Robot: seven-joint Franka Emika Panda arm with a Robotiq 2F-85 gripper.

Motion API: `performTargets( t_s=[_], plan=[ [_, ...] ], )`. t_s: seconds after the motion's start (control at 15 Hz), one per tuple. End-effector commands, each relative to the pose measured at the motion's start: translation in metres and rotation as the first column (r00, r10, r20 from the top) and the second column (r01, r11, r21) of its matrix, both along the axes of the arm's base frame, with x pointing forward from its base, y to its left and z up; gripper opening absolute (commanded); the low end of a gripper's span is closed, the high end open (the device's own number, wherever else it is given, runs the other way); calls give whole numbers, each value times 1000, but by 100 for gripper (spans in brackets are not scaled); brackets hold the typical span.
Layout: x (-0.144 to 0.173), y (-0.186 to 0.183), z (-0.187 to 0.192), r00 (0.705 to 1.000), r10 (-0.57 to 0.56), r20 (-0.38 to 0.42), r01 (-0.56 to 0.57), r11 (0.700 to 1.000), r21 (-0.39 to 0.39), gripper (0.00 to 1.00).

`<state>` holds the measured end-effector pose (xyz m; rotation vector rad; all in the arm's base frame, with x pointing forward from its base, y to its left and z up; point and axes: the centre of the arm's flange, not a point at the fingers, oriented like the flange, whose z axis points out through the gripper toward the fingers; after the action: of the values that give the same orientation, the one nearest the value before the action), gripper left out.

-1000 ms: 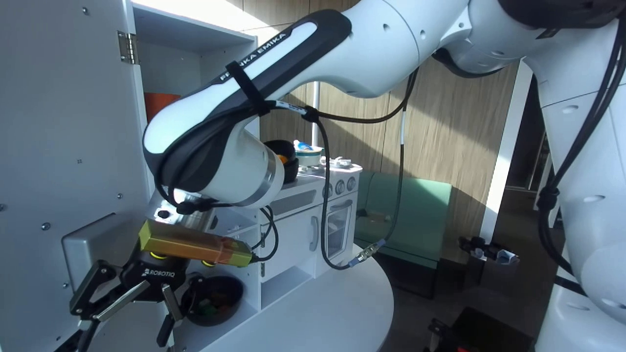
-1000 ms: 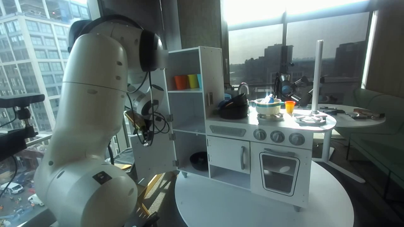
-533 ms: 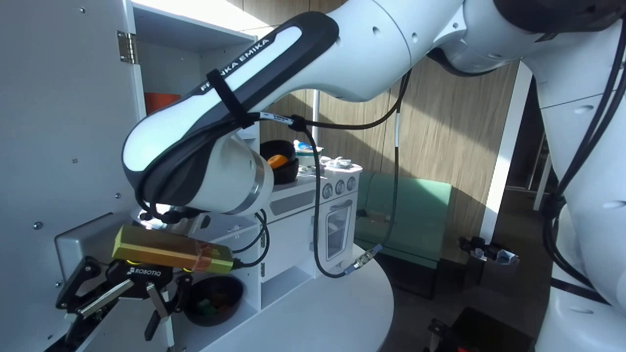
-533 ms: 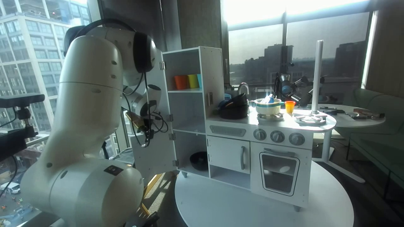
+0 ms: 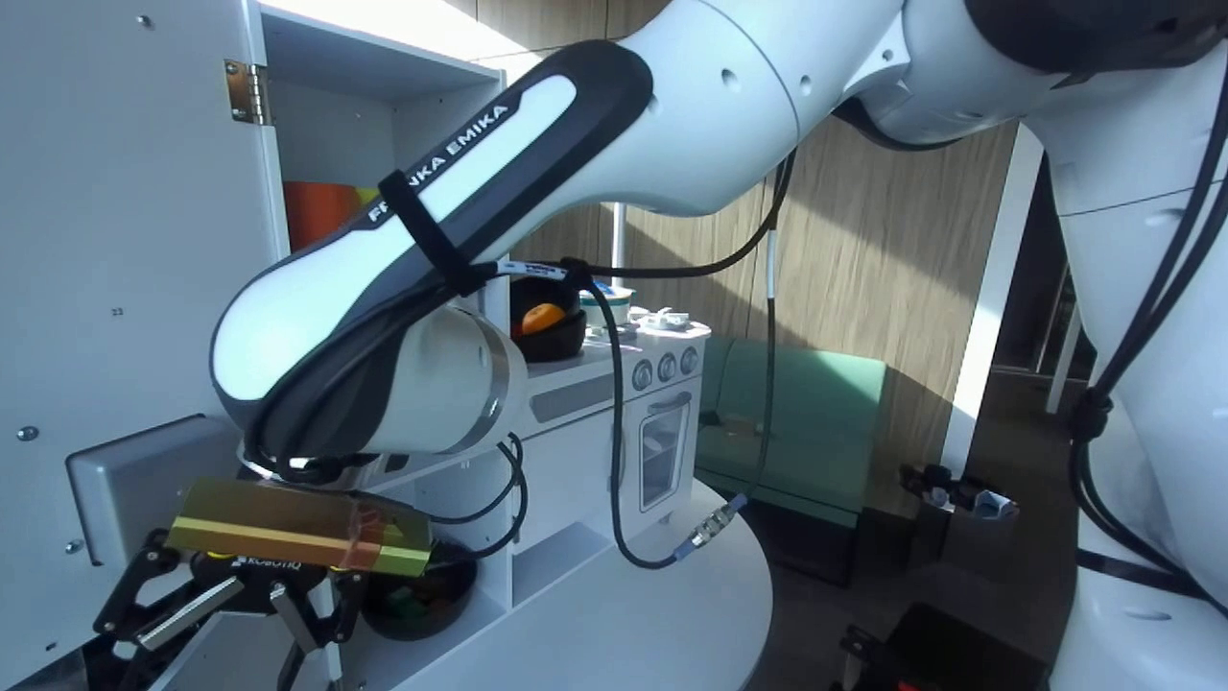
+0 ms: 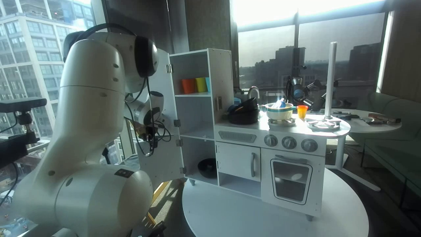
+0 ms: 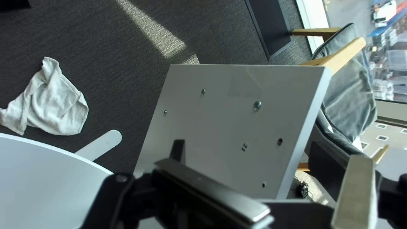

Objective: Close the bottom far right cabinet door, close the bottom left cabinet door under the sink, close the bottom refrigerator door fully, close the top refrigerator door fully

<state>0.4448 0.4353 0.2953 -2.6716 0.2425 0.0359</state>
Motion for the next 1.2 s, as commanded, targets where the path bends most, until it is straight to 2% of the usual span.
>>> performTargets(
  t_s=[0.0, 0.4, 0.6, 0.73, 0.8, 1.0, 1.13],
  plan=[
    [5, -6, -3, 999, -48, -12, 47, 998, -50, 100],
    [10, -52, -10, 992, -116, -52, 105, 978, -180, 100],
    [7, -73, 1, 993, -102, -67, 77, 949, -306, 100],
    [2, -87, 9, 994, -80, -80, 42, 916, -400, 100],
    [0, -93, 13, 995, -62, -76, 20, 889, -457, 100],
    [-6, -114, 22, 996, -3, -93, -56, 783, -620, 100],
    [-6, -128, 24, 996, 20, -89, -75, 734, -675, 100]
  ],
)
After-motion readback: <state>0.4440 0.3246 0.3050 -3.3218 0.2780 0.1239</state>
